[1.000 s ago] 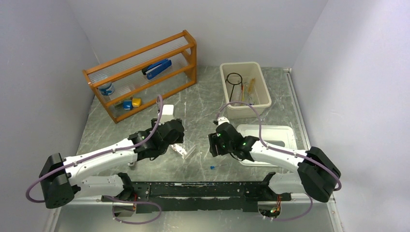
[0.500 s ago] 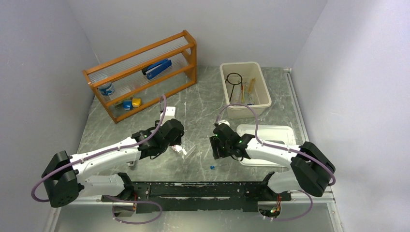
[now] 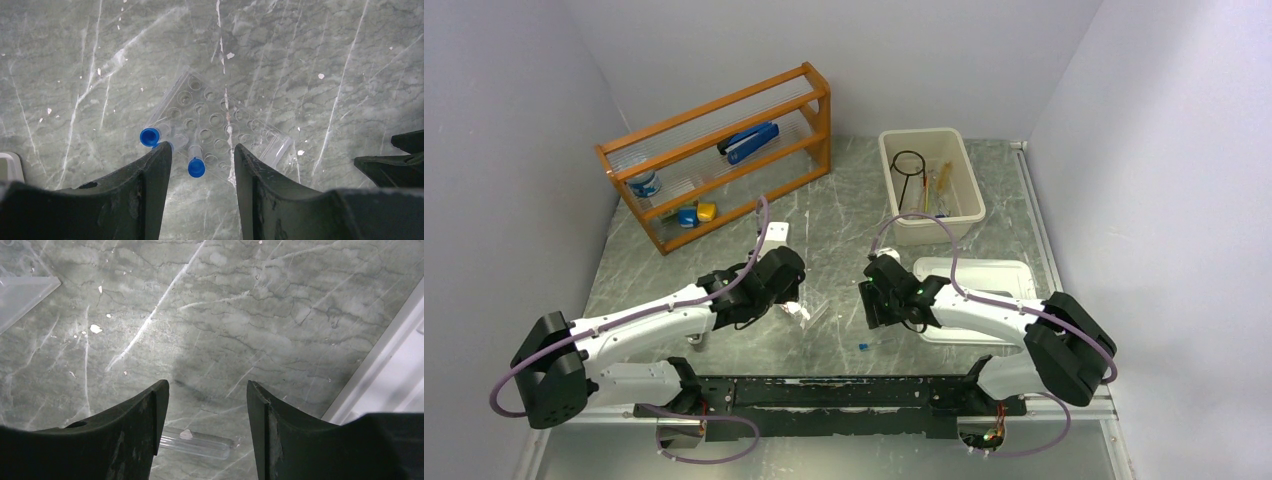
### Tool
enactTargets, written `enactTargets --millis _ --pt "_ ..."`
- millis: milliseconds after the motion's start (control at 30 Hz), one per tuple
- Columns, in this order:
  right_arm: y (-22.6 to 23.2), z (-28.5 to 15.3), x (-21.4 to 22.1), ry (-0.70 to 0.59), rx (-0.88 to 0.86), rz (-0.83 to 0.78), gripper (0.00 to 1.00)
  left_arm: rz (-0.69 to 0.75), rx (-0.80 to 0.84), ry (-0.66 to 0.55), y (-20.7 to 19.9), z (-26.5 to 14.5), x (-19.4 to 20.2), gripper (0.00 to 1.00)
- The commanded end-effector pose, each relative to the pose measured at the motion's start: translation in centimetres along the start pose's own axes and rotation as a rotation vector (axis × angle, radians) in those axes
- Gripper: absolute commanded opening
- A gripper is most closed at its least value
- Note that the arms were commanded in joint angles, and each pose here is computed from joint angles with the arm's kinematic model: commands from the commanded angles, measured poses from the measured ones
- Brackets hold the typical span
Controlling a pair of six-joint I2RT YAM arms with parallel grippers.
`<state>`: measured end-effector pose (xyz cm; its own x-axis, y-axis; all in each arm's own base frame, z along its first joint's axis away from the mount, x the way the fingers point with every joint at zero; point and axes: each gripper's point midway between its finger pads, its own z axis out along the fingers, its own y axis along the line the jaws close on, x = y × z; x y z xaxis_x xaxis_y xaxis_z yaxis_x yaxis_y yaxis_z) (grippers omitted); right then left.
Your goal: Organize the chemistry lab equipment
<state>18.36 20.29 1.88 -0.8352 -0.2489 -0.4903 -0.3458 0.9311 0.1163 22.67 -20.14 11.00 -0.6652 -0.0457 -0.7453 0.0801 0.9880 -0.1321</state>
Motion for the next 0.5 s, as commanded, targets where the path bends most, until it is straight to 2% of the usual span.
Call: enactTargets --millis 0,267,467 --pt "0.2 -0.2 -0.9 -0.023 0.011 0.012 0.62 -0.021 0.002 -0.021 0.0 -0.2 -0.7 0.53" --pt "0.2 0.0 -0.8 -0.020 0.011 0.010 0.62 -0.002 -0.046 -0.026 0.9 0.2 -0.5 0.61" --pt "0.2 0.1 -0.8 -0.017 0.015 0.008 0.62 -0.001 -0.040 -0.008 0.7 0.7 0.3 0.58"
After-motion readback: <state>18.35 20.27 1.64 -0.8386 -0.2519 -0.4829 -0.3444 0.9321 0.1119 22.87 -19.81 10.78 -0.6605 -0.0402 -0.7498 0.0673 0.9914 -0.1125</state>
